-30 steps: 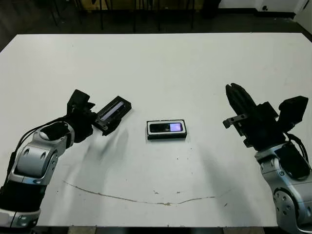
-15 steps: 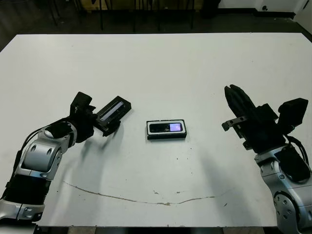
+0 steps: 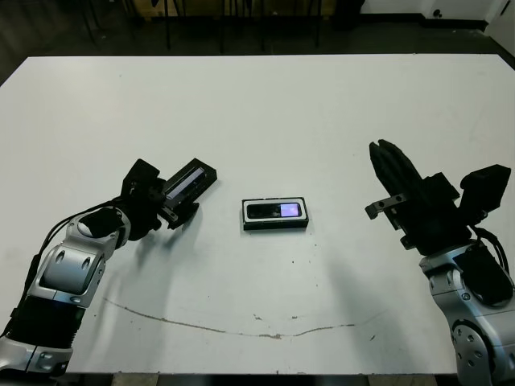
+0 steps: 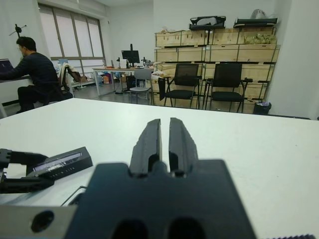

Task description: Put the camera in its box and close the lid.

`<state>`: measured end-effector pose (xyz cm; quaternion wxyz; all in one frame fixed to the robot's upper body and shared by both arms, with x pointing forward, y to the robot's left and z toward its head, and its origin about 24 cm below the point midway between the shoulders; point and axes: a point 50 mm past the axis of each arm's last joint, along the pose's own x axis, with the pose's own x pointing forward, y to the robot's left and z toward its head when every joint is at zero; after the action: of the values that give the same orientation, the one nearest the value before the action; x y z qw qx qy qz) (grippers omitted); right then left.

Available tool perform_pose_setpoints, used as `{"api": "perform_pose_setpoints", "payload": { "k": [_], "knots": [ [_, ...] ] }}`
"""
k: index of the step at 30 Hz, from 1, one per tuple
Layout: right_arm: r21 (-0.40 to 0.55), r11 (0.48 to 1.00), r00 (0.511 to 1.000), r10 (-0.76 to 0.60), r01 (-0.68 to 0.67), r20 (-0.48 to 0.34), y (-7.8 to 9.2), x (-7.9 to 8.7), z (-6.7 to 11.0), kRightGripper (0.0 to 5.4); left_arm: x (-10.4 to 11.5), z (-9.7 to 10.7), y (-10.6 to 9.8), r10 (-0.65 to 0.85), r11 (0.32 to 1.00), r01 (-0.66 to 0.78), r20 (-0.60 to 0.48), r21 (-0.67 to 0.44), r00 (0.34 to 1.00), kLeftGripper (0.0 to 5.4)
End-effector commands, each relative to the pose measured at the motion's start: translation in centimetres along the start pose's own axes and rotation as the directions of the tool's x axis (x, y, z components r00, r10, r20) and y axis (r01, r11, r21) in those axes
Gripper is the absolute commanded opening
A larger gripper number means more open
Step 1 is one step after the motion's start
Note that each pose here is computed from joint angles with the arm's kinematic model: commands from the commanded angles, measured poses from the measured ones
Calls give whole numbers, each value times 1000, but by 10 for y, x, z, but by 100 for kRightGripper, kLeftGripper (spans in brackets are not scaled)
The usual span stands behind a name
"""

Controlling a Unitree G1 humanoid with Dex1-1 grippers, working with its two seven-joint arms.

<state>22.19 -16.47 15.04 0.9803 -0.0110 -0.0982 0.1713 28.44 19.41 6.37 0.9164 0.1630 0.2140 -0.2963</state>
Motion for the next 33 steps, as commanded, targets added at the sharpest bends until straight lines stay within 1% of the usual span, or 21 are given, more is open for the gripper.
{"api": "perform_pose_setpoints", "payload": {
  "k": [1, 3, 4, 11, 13, 17, 22, 26, 28, 29, 31, 33],
  "knots": [
    [5, 1000, 1000, -4, 4, -4, 2, -2, -2, 0, 2, -16, -8, -66, 998, 65, -102, -10, 993, 306],
    [8, 1000, 1000, -5, 5, -5, 2, -2, -1, 0, 3, -18, -12, -87, 996, 88, -106, 10, 991, 280],
    [12, 1000, 1000, -5, 5, -5, 2, -3, -1, 0, 2, -18, -14, -88, 996, 91, -112, 20, 990, 276],
    [-15, 1000, 1000, -17, 17, -14, 2, -5, -2, 0, -2, -21, -12, -71, 992, 84, -132, 91, 989, 276],
    [-13, 1000, 1000, -18, 18, -13, 1, -5, -2, 0, -4, -22, -11, -60, 995, 68, -118, 72, 991, 276],
    [-18, 999, 999, -27, 27, -19, 0, -5, -4, 0, -7, -21, -11, -15, 1000, 13, -77, -21, 997, 276],
    [-35, 999, 999, -36, 35, -29, -1, -6, -6, 0, -13, -7, -4, 50, 996, -47, 36, -80, 998, 276],
    [-52, 998, 999, -38, 36, -32, -2, -7, -8, 0, -20, 5, 10, 72, 993, -61, 105, -104, 992, 276],
    [-49, 998, 999, -34, 33, -31, -3, -7, -9, 0, -23, 12, 17, 66, 994, -54, 132, -92, 989, 276],
    [-45, 998, 999, -36, 34, -33, -4, -6, -10, 0, -25, 16, 21, 49, 997, -39, 147, -69, 988, 276],
    [-49, 998, 998, -44, 42, -44, -5, -6, -11, 0, -27, 26, 27, -7, 1000, 7, 163, 3, 987, 276],
    [-54, 998, 998, -45, 42, -51, -6, -5, -11, 0, -26, 35, 32, -101, 992, 88, 150, 95, 983, 276]
  ]
}}
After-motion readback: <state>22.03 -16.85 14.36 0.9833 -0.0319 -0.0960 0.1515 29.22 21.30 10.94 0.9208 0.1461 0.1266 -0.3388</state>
